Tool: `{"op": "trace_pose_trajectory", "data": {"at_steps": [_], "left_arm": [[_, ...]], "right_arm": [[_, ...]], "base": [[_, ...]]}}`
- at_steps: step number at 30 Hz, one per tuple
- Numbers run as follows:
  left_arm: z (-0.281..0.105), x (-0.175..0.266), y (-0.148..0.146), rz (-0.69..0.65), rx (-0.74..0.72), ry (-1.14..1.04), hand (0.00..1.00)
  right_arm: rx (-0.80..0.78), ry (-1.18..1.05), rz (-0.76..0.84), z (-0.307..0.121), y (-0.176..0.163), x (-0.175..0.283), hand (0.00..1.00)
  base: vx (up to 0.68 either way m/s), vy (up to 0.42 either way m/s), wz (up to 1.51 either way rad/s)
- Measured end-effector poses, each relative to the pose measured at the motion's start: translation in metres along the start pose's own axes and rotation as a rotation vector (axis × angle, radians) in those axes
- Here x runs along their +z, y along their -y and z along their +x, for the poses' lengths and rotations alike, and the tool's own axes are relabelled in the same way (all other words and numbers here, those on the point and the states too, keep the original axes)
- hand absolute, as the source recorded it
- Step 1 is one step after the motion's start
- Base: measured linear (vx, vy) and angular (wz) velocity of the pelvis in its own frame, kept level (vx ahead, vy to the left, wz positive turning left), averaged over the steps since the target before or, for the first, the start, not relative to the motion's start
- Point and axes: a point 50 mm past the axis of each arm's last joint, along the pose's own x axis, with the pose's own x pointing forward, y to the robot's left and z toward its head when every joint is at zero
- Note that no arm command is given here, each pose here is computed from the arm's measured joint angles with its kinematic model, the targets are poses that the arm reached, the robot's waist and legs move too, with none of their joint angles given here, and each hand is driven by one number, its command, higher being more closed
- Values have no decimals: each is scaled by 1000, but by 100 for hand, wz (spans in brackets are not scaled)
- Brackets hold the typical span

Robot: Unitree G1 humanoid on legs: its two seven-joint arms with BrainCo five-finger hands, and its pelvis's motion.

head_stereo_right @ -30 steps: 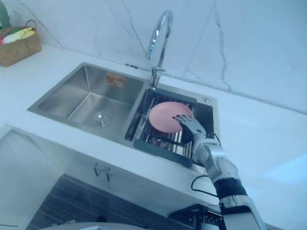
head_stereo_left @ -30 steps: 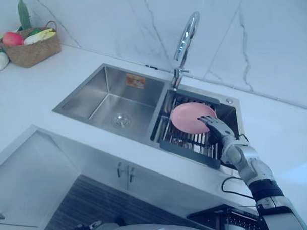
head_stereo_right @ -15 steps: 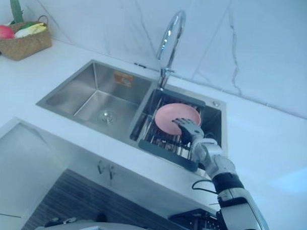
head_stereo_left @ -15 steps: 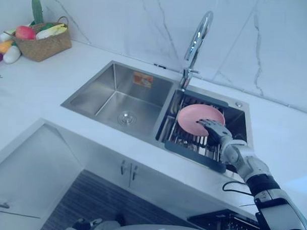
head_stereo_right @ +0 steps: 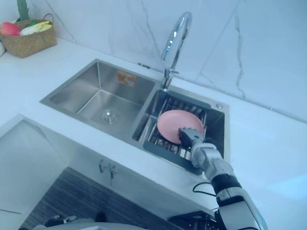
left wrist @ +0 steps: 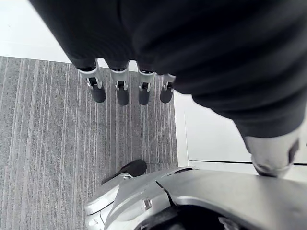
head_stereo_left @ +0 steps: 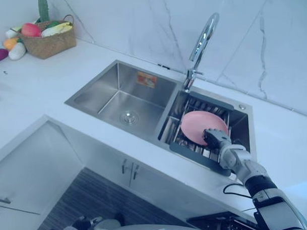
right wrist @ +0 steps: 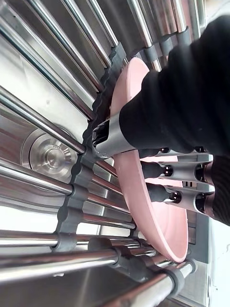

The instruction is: Walk over to the sink, pick up the cup, carry it to the dishwasher, place the cup inside the dishwasher, then close the dishwasher door

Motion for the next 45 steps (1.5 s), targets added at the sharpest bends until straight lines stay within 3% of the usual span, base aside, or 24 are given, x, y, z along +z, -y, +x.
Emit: {"op": "trace_pose_trajectory", "data": {"at_steps": [15,24,39,45], "left_arm": [[0,-2,-1,-5,1,5,0],[0,-3,0,-8,-2,-1,0],[-1,-7,2,-7,-8,-6,0],[-3,-18,8,9,-39,-40,0]], "right_arm": [[-146,54,41,4,16,3,100],[-431,178,-81,-1,91,4,100],[-557,230,-188,-19,139,4,100],[-628,239,-109,-37,172,8,100]], "base": [[-2,4,-4],[-2,3,-1],[3,3,-6],[0,28,-31]]}}
